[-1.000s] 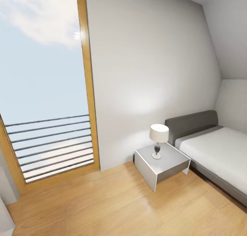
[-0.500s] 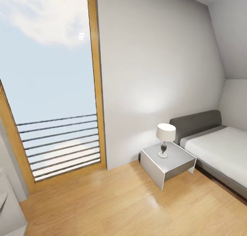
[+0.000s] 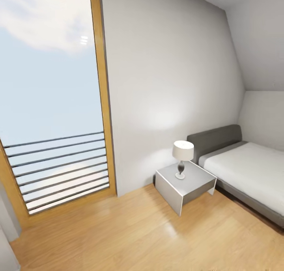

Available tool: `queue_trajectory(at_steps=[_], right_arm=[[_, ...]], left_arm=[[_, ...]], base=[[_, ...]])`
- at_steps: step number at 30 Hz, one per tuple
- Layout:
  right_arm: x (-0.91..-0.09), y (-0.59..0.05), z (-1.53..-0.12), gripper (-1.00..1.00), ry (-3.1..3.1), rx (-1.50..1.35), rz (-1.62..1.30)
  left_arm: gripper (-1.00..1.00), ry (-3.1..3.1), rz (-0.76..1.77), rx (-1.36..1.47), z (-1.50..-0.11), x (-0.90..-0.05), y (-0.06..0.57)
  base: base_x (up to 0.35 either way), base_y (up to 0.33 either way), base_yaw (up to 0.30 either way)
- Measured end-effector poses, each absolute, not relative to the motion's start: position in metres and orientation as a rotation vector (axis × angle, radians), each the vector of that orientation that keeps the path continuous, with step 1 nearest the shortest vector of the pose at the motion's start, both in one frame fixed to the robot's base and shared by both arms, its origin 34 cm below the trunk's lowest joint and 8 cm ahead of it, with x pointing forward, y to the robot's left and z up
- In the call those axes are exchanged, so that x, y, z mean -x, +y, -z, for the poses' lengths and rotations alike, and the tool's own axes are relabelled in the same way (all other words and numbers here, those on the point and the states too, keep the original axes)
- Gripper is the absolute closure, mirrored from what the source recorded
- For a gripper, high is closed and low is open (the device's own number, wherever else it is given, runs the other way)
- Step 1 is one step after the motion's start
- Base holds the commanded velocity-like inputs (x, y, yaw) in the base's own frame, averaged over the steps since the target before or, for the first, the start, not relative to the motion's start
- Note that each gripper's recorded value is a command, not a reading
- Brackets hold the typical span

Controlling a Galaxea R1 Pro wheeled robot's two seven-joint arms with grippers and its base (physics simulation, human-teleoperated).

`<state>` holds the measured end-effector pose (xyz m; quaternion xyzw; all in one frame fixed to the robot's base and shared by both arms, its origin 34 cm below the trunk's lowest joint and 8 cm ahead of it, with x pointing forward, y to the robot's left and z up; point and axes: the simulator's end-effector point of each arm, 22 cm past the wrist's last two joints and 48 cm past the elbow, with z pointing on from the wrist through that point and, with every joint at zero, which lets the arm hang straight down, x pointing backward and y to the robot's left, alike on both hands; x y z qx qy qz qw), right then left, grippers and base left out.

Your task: Attach the digital camera to the camera tripod in the bedroom.

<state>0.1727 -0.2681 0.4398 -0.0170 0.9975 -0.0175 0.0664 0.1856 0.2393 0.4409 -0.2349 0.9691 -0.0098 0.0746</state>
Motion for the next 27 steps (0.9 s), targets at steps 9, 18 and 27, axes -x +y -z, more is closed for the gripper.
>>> queue_trajectory(at_steps=[9,18,27], right_arm=[[-0.1727,-0.2683,-0.4398,-1.0,3.008,0.051,0.053],[-0.1727,-0.2691,-0.4398,-1.0,3.008,0.051,0.055],[-0.1727,-0.2691,-0.4398,-1.0,3.008,0.051,0.055]], left_arm=[[-1.0,2.908,0.029,0.705,-0.4408,-0.1853,0.2393],[-1.0,2.908,0.029,0.705,-0.4409,-0.1856,0.2393],[-1.0,2.907,0.029,0.705,-0.4409,-0.1857,0.2394]], base=[[0.0,0.003,-0.237],[0.0,0.0,-0.238],[0.0,0.0,-0.234]])
